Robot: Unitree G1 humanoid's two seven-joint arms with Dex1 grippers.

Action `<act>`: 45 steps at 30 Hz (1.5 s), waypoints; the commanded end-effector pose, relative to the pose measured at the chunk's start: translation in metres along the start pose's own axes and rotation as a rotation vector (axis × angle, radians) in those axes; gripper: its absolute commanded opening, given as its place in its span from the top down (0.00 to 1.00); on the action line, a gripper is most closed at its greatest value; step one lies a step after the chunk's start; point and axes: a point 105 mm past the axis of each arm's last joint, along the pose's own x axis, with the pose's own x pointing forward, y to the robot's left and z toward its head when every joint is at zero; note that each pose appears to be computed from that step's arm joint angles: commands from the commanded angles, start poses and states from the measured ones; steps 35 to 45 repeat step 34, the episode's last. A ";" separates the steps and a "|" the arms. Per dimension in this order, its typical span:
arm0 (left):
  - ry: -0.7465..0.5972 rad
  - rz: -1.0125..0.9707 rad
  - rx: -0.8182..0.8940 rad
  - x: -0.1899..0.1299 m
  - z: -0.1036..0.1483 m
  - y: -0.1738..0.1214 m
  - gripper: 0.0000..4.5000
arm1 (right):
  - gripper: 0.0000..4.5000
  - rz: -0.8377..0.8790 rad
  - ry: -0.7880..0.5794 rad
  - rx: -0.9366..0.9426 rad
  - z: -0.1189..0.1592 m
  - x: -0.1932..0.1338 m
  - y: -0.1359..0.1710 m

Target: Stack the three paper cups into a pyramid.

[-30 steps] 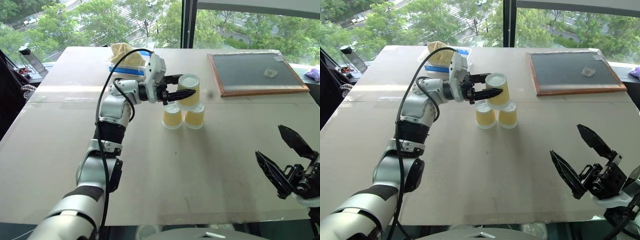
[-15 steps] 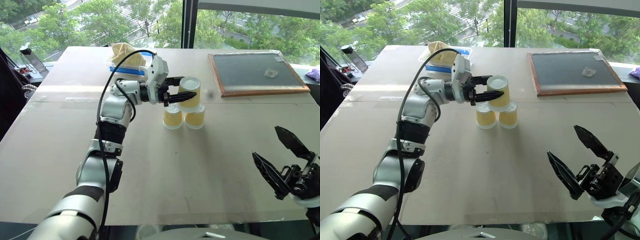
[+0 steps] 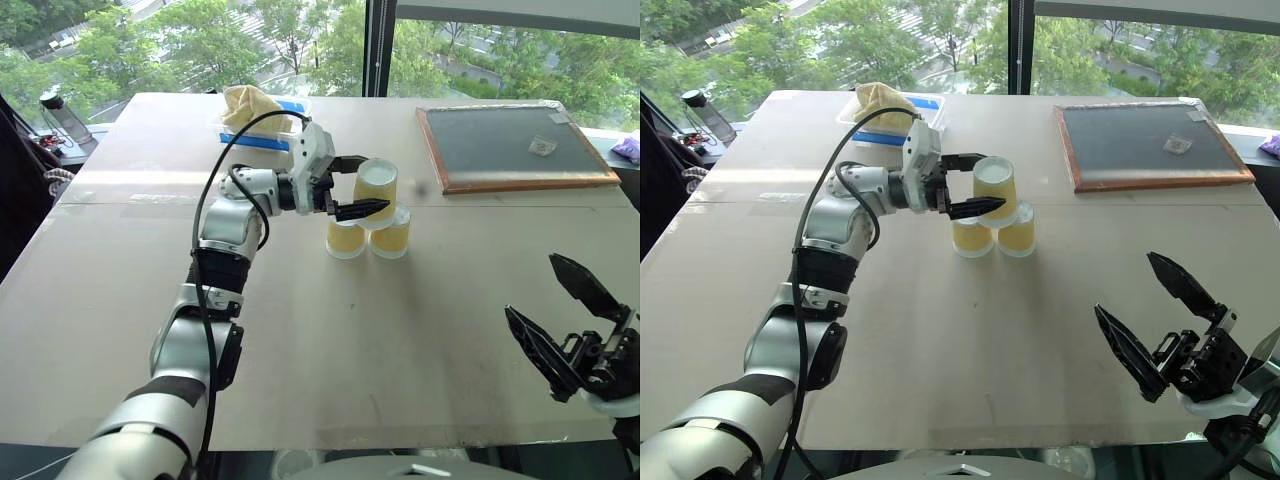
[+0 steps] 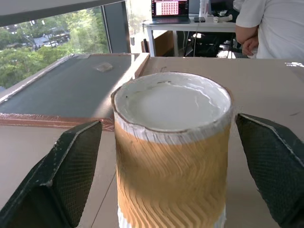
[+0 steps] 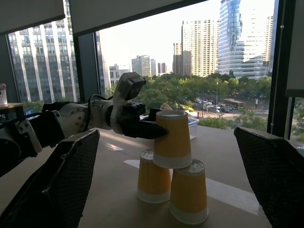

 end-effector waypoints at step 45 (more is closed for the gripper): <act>0.324 0.584 -0.227 -0.153 -0.115 -0.135 0.00 | 0.00 0.138 0.470 -0.040 -0.093 -0.029 -0.068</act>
